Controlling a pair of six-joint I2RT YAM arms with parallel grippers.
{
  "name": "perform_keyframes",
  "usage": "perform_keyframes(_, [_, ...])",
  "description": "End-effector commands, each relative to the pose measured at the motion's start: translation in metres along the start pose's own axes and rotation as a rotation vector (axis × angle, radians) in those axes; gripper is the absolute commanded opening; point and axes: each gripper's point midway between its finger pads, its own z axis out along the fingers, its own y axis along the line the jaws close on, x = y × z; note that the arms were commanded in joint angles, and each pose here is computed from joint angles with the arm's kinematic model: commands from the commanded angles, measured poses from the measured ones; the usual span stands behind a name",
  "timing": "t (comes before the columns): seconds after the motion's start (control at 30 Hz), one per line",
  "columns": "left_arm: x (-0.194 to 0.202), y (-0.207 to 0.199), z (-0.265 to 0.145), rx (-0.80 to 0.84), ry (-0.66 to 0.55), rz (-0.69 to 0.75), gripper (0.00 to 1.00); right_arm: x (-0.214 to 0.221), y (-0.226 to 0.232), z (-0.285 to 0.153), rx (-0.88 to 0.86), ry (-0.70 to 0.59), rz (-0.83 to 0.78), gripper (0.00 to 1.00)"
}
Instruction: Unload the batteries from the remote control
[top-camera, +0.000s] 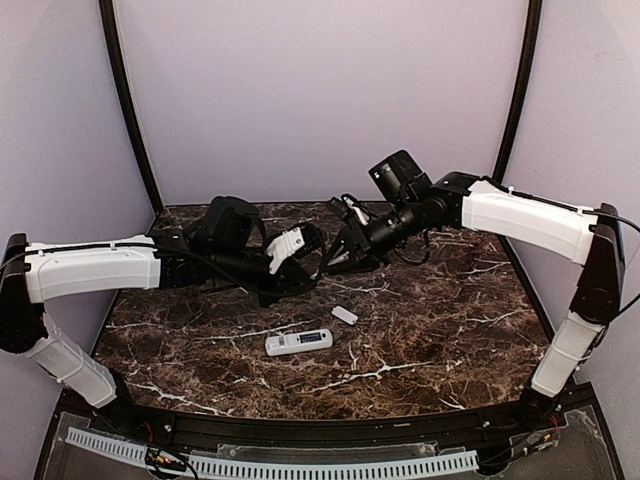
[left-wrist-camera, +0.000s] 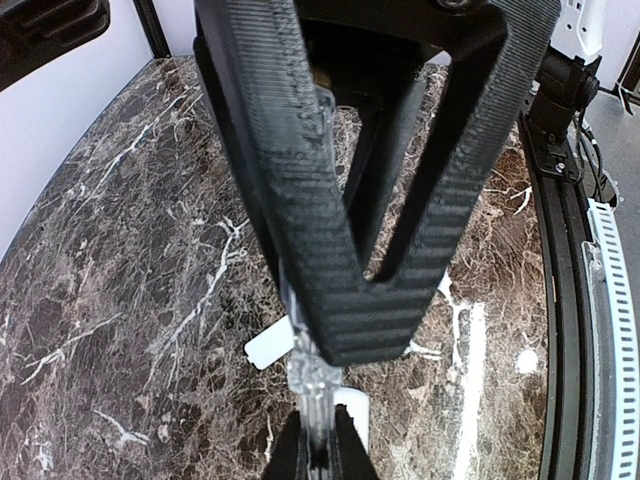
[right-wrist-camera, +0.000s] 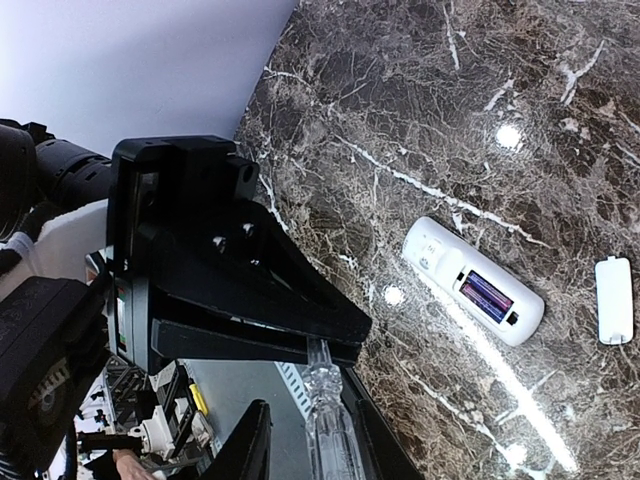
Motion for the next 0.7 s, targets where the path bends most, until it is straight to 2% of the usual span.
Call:
perform_keyframes(0.0, [-0.0121, 0.0005, -0.0035, 0.003, -0.028, 0.003, 0.00, -0.0050, 0.0083, 0.0093, -0.026, -0.011, -0.043, 0.27])
perform_keyframes(0.27, [-0.0118, 0.0004, -0.0031, 0.005, -0.028, 0.002, 0.00, -0.0042, 0.0052, 0.0119, -0.019, -0.007, -0.042, 0.27])
perform_keyframes(0.67, [-0.0088, -0.0001, -0.0022, 0.003, -0.019, 0.015, 0.00, -0.0035, 0.0026, 0.0127, -0.011, -0.006, -0.046, 0.12])
